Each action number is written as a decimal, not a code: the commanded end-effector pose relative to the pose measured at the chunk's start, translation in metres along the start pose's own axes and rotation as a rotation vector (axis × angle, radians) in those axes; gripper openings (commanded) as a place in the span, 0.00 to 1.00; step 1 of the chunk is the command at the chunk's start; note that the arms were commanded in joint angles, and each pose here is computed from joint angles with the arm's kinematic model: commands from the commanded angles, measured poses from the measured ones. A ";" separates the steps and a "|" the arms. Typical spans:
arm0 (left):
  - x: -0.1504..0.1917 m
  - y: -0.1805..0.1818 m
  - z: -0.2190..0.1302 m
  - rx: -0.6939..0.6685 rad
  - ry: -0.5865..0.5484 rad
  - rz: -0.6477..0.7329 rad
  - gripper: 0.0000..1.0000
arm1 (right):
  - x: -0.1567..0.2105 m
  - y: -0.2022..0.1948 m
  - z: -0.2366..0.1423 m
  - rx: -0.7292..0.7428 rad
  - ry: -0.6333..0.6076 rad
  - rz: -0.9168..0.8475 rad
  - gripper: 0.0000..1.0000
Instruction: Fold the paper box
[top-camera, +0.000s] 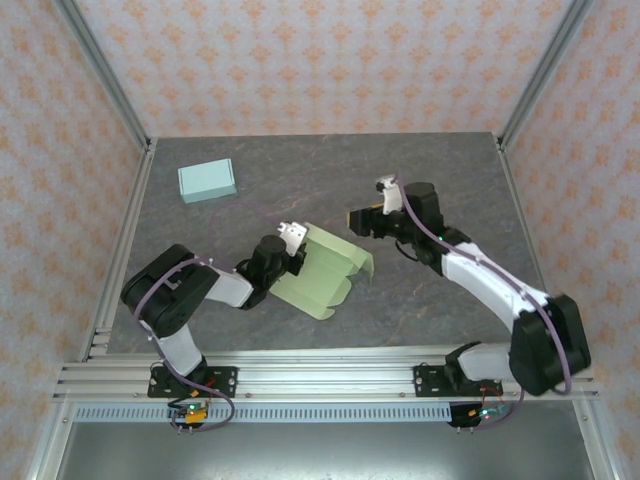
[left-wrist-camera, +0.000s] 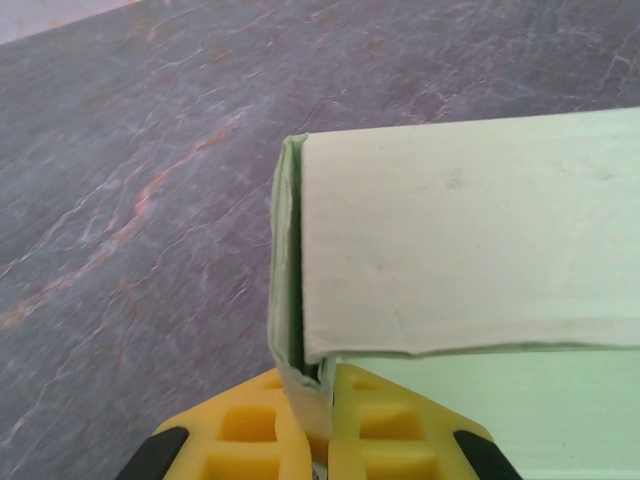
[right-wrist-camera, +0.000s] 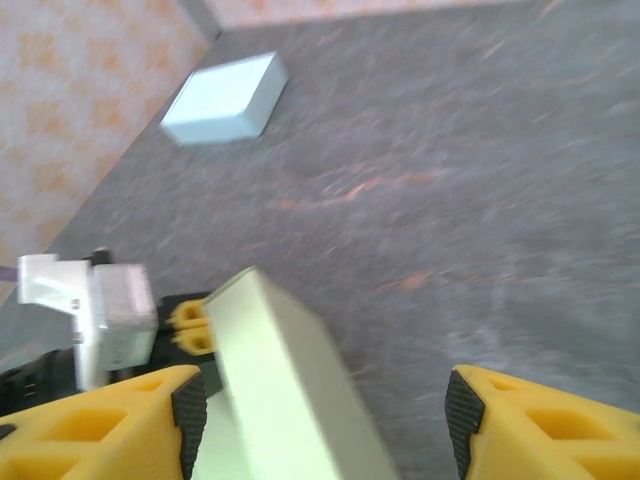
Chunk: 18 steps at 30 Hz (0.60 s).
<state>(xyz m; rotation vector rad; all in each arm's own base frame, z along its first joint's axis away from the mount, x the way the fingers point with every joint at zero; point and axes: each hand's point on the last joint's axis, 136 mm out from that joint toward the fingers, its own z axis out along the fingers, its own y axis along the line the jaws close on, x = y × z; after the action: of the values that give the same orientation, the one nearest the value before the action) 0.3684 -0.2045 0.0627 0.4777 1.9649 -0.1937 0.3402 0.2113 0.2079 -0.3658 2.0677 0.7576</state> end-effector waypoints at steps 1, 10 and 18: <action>0.002 0.012 -0.012 -0.007 0.027 -0.083 0.00 | -0.020 -0.033 -0.029 0.209 -0.170 -0.102 0.66; 0.007 0.041 -0.020 0.014 0.079 -0.302 0.00 | 0.046 -0.035 -0.038 0.180 -0.025 -0.370 0.77; -0.002 0.043 -0.017 0.050 0.051 -0.359 0.00 | 0.080 0.001 0.017 -0.091 0.205 -0.506 0.65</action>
<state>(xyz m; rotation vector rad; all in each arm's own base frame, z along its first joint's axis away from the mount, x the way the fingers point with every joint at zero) 0.3690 -0.1548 0.0646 0.1760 2.1084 -0.3938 0.3029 0.1983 0.1187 -0.8662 2.1218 0.4651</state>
